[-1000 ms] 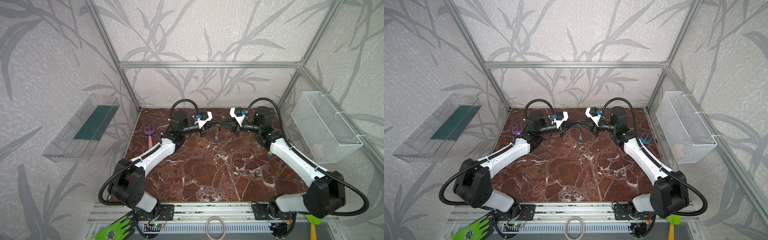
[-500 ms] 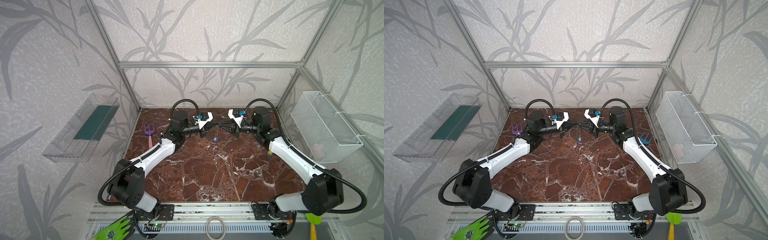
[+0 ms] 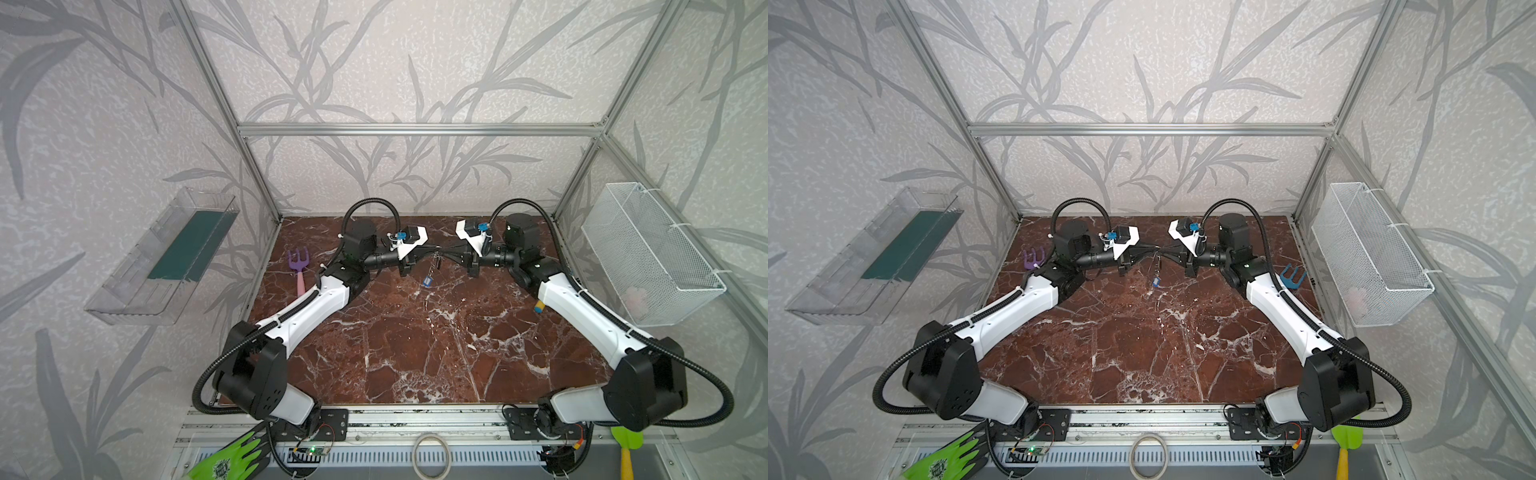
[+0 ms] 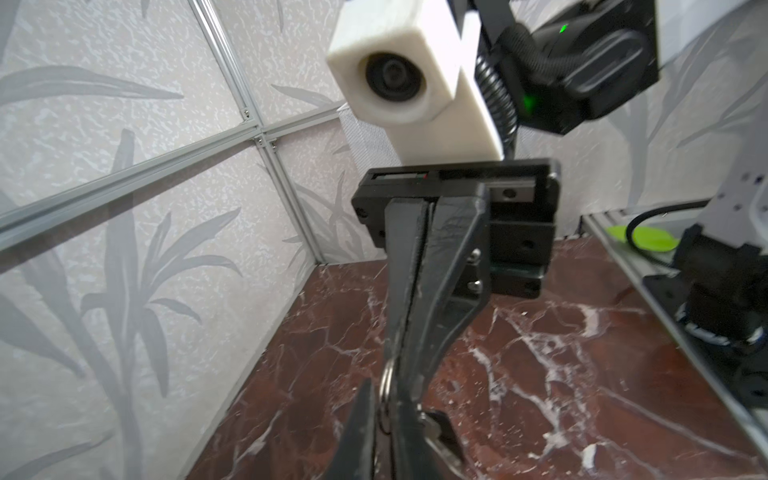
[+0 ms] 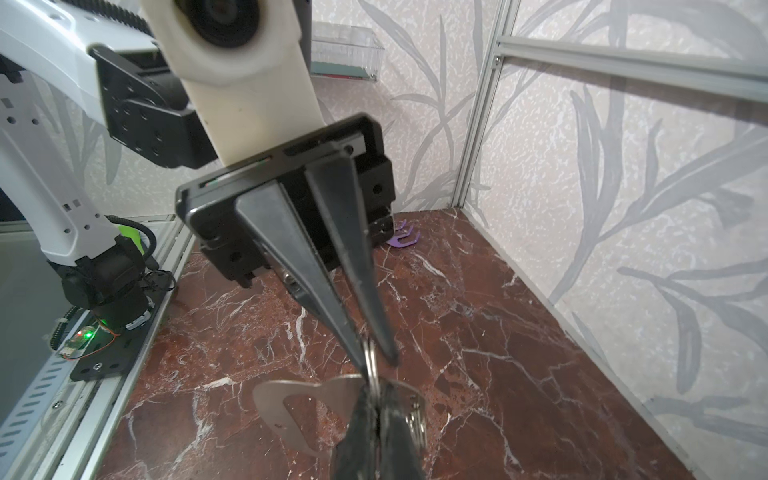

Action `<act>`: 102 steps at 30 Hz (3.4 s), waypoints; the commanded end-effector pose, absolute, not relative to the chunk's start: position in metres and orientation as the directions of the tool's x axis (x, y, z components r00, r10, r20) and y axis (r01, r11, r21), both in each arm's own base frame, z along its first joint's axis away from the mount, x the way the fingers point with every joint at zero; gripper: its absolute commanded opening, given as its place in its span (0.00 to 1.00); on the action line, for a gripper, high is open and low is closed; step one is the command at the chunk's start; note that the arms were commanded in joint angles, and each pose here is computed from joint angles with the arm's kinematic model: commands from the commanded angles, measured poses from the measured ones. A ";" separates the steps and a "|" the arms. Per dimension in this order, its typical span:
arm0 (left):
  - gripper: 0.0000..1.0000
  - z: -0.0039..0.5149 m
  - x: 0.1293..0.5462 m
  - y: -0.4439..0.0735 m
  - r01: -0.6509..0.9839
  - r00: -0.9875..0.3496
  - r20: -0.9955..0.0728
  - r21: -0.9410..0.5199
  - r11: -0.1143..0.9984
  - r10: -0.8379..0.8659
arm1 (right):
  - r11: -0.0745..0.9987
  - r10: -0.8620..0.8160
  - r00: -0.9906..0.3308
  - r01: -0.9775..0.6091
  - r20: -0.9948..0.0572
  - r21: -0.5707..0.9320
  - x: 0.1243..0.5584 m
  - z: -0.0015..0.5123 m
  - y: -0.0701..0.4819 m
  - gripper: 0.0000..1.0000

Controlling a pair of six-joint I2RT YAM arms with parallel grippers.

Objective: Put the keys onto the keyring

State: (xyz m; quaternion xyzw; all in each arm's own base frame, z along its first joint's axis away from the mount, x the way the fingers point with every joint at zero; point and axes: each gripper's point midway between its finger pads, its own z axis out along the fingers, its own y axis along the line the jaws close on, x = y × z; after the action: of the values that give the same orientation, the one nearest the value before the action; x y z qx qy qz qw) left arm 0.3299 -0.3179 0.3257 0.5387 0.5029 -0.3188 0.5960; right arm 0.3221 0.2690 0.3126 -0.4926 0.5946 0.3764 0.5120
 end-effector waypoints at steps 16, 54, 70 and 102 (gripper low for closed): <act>0.29 0.312 0.321 -0.316 0.823 0.458 -0.733 0.564 0.073 0.503 | 0.268 -0.438 -0.130 -0.963 -0.889 0.009 0.318 0.294 0.266 0.00; 0.00 0.308 0.335 -0.334 0.855 0.389 -0.765 0.508 0.109 0.513 | 0.454 -0.397 -0.074 -0.882 -0.915 -0.126 0.341 0.298 0.240 0.29; 0.00 0.357 0.339 -0.335 0.819 0.398 -0.867 0.483 0.310 0.300 | 0.504 -0.304 -0.005 -0.849 -0.953 -0.157 0.335 0.299 0.246 0.40; 0.00 0.397 0.330 -0.330 0.888 0.337 -0.941 0.317 0.333 -0.002 | 0.472 -0.338 0.027 -0.860 -0.941 -0.194 0.343 0.305 0.260 0.00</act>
State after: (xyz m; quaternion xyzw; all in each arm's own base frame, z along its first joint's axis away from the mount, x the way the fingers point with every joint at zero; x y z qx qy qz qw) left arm 0.3440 -0.3325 0.3534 0.4893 0.5265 -0.2968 0.6287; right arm 0.3496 0.2536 0.3022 -0.4384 0.6650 0.2225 0.5622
